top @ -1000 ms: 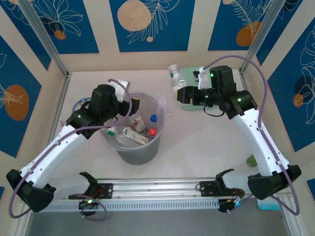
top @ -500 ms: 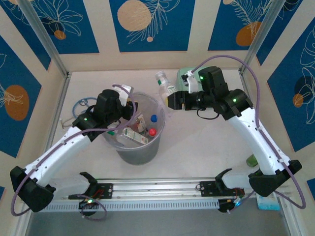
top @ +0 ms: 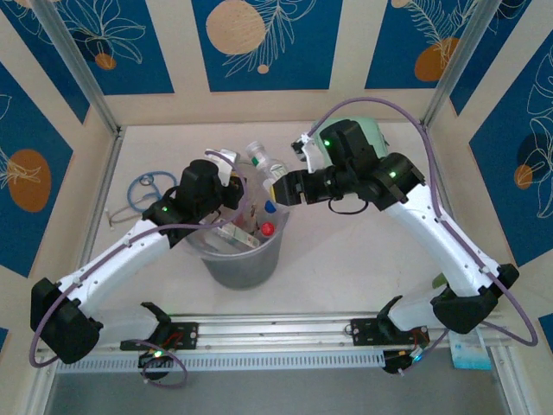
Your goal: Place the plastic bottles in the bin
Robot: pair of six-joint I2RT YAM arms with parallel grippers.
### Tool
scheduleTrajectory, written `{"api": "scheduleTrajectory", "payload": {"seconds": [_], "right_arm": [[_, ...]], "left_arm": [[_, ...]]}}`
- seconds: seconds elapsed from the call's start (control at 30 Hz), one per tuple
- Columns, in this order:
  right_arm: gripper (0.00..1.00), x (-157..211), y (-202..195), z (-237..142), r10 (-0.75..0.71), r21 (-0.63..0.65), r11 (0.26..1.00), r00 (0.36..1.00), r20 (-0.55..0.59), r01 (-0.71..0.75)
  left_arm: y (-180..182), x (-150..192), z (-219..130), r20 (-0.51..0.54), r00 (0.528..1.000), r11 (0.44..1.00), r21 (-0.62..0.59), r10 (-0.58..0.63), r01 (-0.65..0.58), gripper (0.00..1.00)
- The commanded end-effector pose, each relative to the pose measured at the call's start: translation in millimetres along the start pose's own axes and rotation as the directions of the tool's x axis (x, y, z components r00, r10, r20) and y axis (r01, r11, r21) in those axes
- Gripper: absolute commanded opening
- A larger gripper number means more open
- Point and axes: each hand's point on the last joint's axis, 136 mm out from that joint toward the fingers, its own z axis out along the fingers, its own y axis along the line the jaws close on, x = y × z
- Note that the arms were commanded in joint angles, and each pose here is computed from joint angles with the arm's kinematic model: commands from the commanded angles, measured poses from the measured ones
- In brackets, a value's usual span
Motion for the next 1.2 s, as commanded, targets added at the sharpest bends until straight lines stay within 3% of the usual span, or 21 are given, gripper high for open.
{"api": "scheduleTrajectory", "payload": {"seconds": [0.0,0.1,0.23,0.33,0.43,0.57,0.7,0.83,0.9,1.03,1.17], "right_arm": [[0.09,-0.3,4.9,-2.5,0.011,0.001,1.0,1.0,0.004,-0.011],[0.09,-0.7,8.1,-0.2,0.011,-0.007,1.0,1.0,0.002,-0.011],[0.1,4.4,14.2,9.2,-0.004,-0.021,1.0,1.0,-0.028,0.003],[0.11,12.3,13.0,20.5,-0.028,-0.015,1.0,0.997,-0.069,0.027],[0.15,22.4,19.3,31.7,-0.077,-0.023,0.997,0.99,-0.121,0.074],[0.24,34.7,15.0,48.0,-0.116,0.026,0.992,0.975,-0.191,0.123],[0.47,46.4,20.8,55.0,-0.183,0.018,0.981,0.953,-0.239,0.193],[0.78,45.9,32.7,48.9,-0.237,-0.039,0.971,0.946,-0.222,0.235],[0.85,41.7,33.8,43.9,-0.251,-0.04,0.968,0.946,-0.205,0.248],[0.87,29.9,36.1,34.2,-0.283,-0.031,0.959,0.945,-0.163,0.281],[0.8,27.7,36.1,39.3,-0.292,-0.03,0.956,0.941,-0.171,0.291]], "left_arm": [[2.3,27.4,-15.6,-0.11,0.994,1.0,-0.003,-0.011,0.011,0.32],[3.7,-7.2,-44.3,-0.018,1.0,1.0,-0.005,-0.008,0.008,0.48],[20.4,-36.8,-84.7,0.046,0.998,0.995,-0.09,0.039,-0.035,0.59],[47.0,-49.6,-114.4,0.075,0.994,0.971,-0.23,0.085,-0.066,0.6],[48.6,-57.2,-128.6,0.107,0.991,0.972,-0.227,0.079,-0.053,0.61],[46.5,-50.2,-124.1,0.077,0.995,0.976,-0.213,0.07,-0.052,0.69],[50.0,-41.9,-122.3,0.062,0.996,0.973,-0.227,0.063,-0.048,0.79],[55.0,-38.0,-127.5,0.065,0.998,0.975,-0.222,0.02,-0.005,0.82],[61.3,-33.3,-128.8,0.05,0.999,0.971,-0.238,-0.001,0.013,0.82],[67.1,-24.0,-131.4,0.036,0.998,0.971,-0.234,-0.042,0.049,0.83],[69.1,-12.2,-129.8,0.018,0.997,0.971,-0.228,-0.071,0.074,0.84]]}}
